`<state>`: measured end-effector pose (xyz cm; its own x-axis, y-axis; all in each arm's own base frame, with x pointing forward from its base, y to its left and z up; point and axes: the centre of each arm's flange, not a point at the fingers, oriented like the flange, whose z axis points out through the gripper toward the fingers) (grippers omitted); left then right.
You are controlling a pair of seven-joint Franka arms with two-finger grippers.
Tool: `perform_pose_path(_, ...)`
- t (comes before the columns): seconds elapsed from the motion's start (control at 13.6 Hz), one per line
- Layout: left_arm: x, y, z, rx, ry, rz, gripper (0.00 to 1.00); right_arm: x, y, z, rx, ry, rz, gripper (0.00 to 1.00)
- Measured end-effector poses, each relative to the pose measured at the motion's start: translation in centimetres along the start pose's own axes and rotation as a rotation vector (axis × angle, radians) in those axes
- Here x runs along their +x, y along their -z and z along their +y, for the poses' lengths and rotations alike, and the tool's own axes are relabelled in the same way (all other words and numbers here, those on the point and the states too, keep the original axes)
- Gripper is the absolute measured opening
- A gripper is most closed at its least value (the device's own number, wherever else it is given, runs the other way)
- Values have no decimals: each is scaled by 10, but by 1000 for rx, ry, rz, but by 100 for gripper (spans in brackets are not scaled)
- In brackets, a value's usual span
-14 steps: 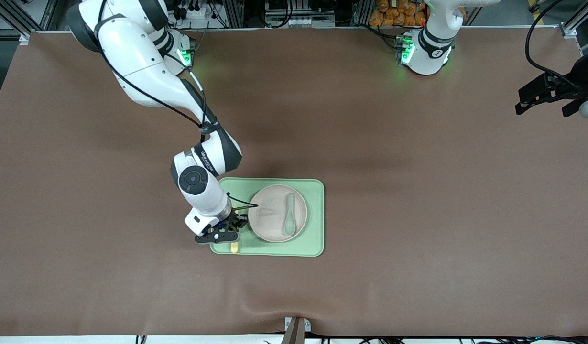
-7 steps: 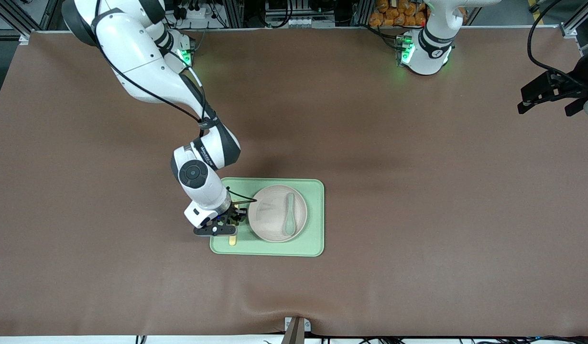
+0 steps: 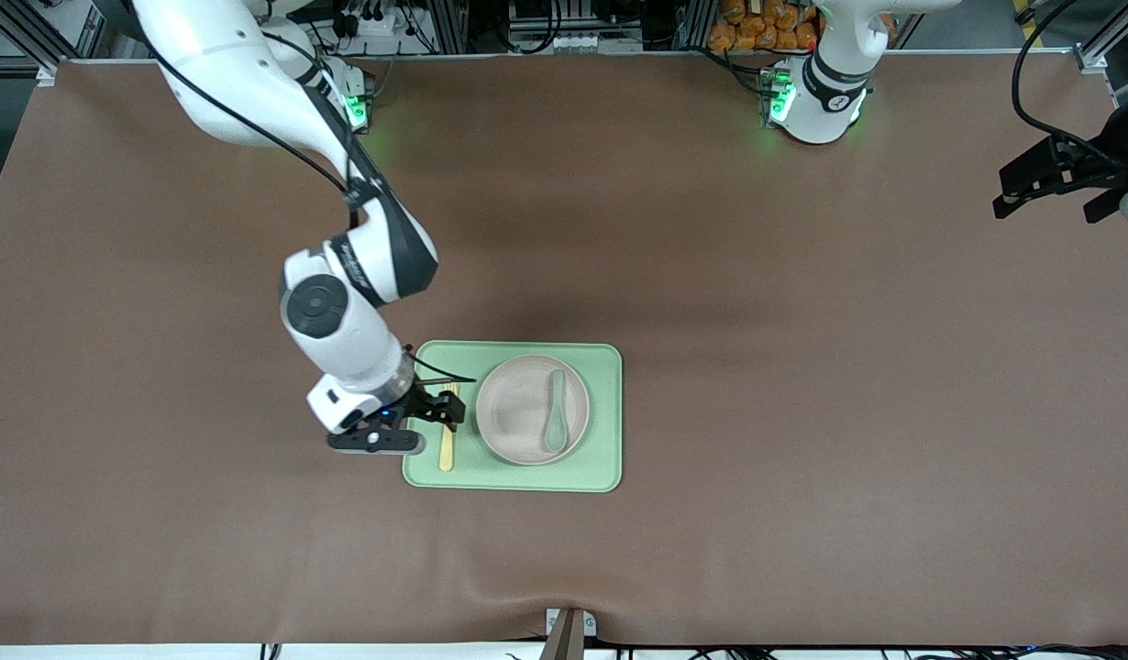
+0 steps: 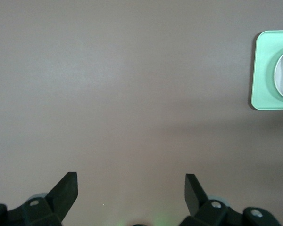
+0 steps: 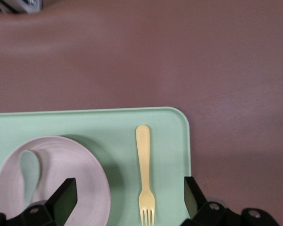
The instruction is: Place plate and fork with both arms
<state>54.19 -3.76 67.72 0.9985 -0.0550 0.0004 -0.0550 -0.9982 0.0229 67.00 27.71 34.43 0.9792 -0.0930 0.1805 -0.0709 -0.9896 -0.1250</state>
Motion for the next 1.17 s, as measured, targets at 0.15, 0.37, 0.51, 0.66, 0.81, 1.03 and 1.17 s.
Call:
perform_pose_path(0.15,0,0,0,0,0,0,100,19,40,25,5,-14,18,100)
perform_pose_path(0.37,0,0,0,0,1,0,100,44,73,95,-26,40,6,100)
perform_pose_path(0.51,0,0,0,0,1,0,100,56,89,144,-42,52,1,100)
perform_pose_path(0.66,0,0,0,0,1,0,100,61,110,181,-54,49,-3,100)
perform_pose_path(0.81,0,0,0,0,1,0,100,58,138,211,-68,35,-34,100)
perform_pose_path(1.03,0,0,0,0,1,0,100,38,197,222,-80,23,-88,100)
perform_pose_path(1.17,0,0,0,0,1,0,100,20,234,217,-82,29,-92,100)
